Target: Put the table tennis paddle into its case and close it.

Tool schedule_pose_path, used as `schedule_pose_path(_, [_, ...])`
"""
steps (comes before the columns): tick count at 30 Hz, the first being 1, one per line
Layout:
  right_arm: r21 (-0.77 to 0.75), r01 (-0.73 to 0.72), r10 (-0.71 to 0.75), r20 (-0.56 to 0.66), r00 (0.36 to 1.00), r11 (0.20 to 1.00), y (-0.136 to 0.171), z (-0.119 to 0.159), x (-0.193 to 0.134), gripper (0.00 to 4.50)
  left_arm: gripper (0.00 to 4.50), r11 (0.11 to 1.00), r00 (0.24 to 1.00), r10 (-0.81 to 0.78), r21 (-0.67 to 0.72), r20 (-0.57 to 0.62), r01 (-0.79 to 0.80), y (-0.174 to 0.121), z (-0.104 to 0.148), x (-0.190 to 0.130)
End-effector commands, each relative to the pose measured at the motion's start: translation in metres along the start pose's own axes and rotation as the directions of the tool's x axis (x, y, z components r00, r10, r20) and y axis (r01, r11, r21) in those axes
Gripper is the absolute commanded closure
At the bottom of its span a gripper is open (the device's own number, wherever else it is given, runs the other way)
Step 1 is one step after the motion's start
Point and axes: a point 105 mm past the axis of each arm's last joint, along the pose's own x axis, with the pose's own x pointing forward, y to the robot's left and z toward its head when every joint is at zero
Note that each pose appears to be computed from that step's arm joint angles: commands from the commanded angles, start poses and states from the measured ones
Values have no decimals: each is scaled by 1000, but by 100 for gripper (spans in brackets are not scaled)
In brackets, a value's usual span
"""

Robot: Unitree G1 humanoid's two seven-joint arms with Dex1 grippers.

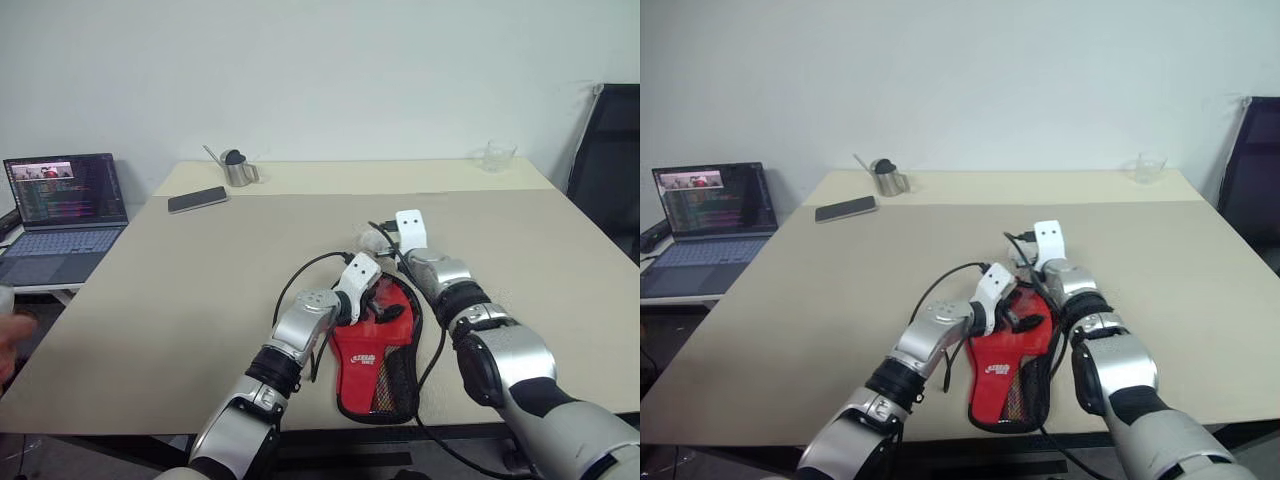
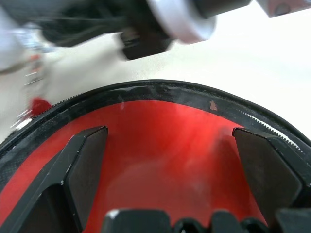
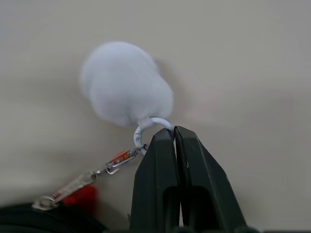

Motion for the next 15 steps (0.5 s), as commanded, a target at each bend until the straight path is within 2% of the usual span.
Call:
schedule_pose_path(1, [-38, 55, -53, 60, 997, 998, -23, 19, -10, 444, 0, 997, 987, 10, -77, -161, -23, 2, -52, -5])
schedule_pose_path(10, [-91, 90, -90, -3, 996, 992, -53, -7, -34, 444, 0, 998, 985, -25, -64, -168, 14, -5, -52, 0])
schedule_pose_path(15, [-115, 82, -89, -60, 994, 990, -71, -27, -60, 444, 0, 998, 984, -37, -54, -177, 27, -6, -54, 0])
